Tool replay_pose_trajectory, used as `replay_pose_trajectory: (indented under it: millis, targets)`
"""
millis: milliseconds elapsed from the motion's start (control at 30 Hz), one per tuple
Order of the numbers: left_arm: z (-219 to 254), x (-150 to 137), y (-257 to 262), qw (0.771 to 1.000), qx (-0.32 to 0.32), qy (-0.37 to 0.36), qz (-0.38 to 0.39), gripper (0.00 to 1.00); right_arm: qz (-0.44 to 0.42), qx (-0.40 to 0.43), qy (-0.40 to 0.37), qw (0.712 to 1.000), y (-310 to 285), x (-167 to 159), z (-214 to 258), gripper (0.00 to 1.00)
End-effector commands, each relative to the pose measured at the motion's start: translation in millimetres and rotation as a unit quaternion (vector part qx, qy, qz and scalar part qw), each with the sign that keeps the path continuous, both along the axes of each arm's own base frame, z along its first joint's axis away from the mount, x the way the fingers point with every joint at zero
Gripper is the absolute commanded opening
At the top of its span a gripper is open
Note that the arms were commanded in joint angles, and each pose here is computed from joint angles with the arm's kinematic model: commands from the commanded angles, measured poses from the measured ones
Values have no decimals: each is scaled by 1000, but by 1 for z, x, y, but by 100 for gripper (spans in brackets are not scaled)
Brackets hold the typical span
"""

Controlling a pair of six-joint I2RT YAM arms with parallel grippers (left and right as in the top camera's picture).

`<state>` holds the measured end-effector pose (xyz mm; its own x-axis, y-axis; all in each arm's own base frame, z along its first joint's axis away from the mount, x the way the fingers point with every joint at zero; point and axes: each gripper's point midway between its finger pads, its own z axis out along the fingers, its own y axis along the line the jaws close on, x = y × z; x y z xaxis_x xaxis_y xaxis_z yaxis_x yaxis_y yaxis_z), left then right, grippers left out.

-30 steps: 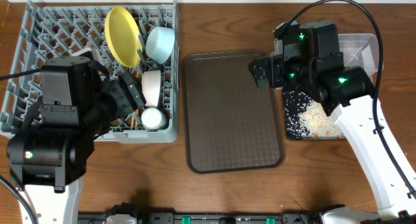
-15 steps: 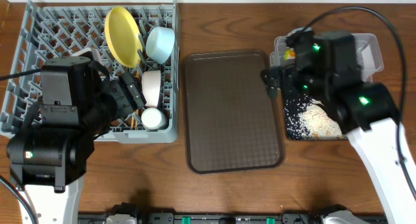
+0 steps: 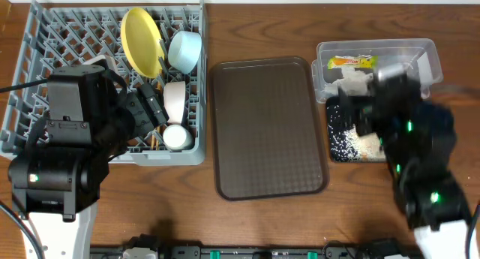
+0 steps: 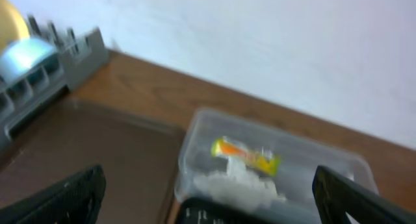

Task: Sort waste into correct bins and load items into the dishwasher

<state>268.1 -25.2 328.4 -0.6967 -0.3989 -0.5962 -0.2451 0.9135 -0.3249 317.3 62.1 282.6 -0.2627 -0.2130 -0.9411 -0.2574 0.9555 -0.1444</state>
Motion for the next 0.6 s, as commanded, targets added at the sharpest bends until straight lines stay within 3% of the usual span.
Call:
replay_pose_trajectory:
  millis: [0,233,567]
  targets:
    - [4,0,-2,1000,-7,-3,0,88,-1,-8,-15,1000,-7,-21,-29,99]
    - [3,0,-2,1000,-7,-3,0,88,0,-1,-70,998,-12,-52,-75,99]
    - [3,0,-2,1000,-7,-3,0,88,6,25,-97,995,-12,-68,-122,99]
